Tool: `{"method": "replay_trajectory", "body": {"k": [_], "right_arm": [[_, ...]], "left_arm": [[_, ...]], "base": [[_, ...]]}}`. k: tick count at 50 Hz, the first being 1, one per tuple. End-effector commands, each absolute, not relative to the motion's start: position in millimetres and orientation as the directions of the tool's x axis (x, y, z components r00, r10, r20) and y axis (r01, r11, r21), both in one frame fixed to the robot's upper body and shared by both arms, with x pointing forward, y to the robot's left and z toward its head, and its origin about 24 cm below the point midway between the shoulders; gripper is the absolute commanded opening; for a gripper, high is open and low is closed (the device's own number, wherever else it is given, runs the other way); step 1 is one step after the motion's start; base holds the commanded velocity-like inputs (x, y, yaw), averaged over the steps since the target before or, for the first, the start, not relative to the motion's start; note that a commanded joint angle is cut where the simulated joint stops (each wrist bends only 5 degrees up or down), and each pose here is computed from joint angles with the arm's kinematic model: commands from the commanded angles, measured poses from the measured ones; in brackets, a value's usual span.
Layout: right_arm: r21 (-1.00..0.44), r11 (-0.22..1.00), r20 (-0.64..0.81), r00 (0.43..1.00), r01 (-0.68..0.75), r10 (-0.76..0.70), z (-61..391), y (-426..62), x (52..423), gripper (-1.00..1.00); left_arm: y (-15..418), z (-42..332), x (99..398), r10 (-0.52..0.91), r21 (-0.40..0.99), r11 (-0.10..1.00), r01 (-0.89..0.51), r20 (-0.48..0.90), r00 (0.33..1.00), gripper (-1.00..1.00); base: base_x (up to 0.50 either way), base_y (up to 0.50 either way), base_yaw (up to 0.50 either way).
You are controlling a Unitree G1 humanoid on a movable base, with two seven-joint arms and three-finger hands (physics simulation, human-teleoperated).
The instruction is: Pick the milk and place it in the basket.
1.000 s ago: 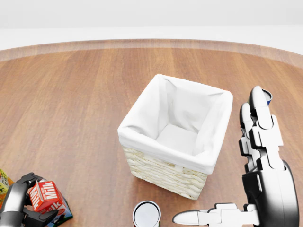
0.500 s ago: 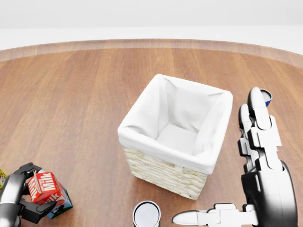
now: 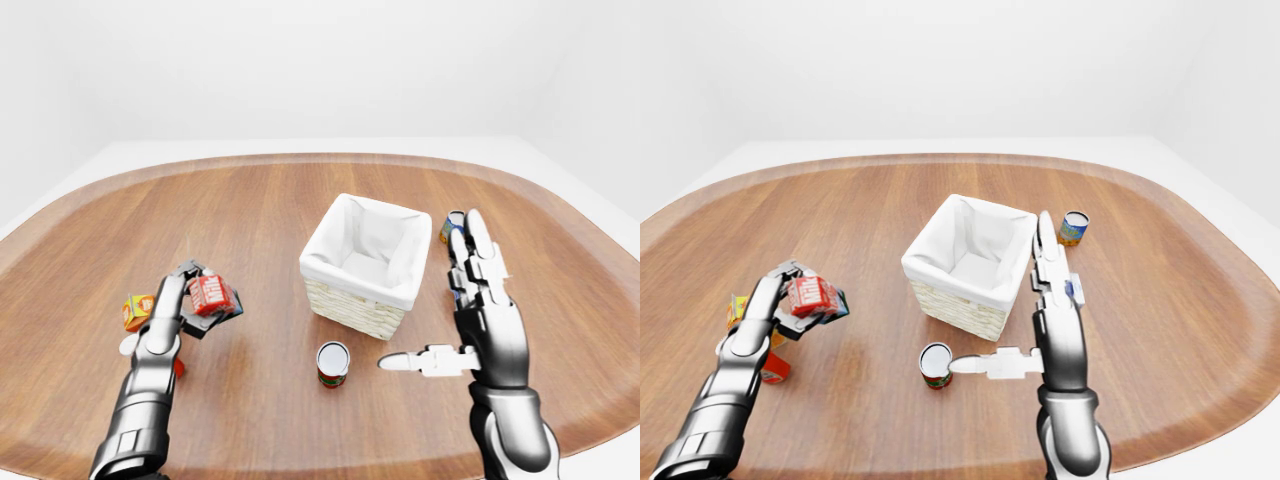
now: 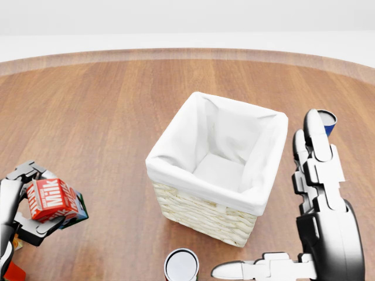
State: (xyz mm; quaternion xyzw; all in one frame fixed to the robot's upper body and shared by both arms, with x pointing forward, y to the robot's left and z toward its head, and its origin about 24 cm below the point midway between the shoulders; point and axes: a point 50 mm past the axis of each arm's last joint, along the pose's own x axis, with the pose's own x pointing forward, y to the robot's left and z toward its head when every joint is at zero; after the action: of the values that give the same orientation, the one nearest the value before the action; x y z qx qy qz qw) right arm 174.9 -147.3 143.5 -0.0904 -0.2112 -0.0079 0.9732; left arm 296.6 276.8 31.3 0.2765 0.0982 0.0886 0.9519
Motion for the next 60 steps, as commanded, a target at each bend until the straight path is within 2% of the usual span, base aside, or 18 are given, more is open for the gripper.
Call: {"method": "replay_trajectory", "body": {"k": [1,9,21,36,48,60], "right_arm": [[-0.172,0.984,0.413,0.911,0.053,0.024,143.5,-147.1,175.0,1.0],[-0.174,0.983,0.414,0.91,0.054,0.024,144.3,-146.9,174.6,1.0],[-0.174,0.983,0.414,0.91,0.054,0.023,144.1,-147.5,175.0,1.0],[-0.172,0.984,0.412,0.911,0.054,0.022,144.1,-147.5,175.3,1.0],[-0.171,0.984,0.412,0.911,0.053,0.022,144.2,-147.5,175.0,1.0],[-0.174,0.983,0.412,0.911,0.052,0.025,142.8,-147.1,175.6,1.0]], "left_arm": [[271.7,77.5,304.7,0.177,0.541,0.823,-0.174,0.046,0.983,-1.0],[266.4,97.8,307.8,0.138,0.558,0.811,-0.175,0.108,0.985,-1.0],[257.3,111.5,309.9,0.114,0.577,0.8,-0.166,0.126,0.985,-1.0],[246.3,147.5,318.7,0.069,0.606,0.779,-0.16,0.172,0.983,-1.0],[228.2,187.6,321.6,-0.027,0.636,0.753,-0.17,0.288,0.957,-1.0],[215.3,193.2,332.0,-0.056,0.639,0.754,-0.152,0.294,0.954,-1.0]], "base": [[0.0,0.0,0.0],[0.0,0.0,0.0],[0.0,0.0,0.0],[0.0,0.0,0.0],[0.0,0.0,0.0],[0.0,0.0,0.0]]}}
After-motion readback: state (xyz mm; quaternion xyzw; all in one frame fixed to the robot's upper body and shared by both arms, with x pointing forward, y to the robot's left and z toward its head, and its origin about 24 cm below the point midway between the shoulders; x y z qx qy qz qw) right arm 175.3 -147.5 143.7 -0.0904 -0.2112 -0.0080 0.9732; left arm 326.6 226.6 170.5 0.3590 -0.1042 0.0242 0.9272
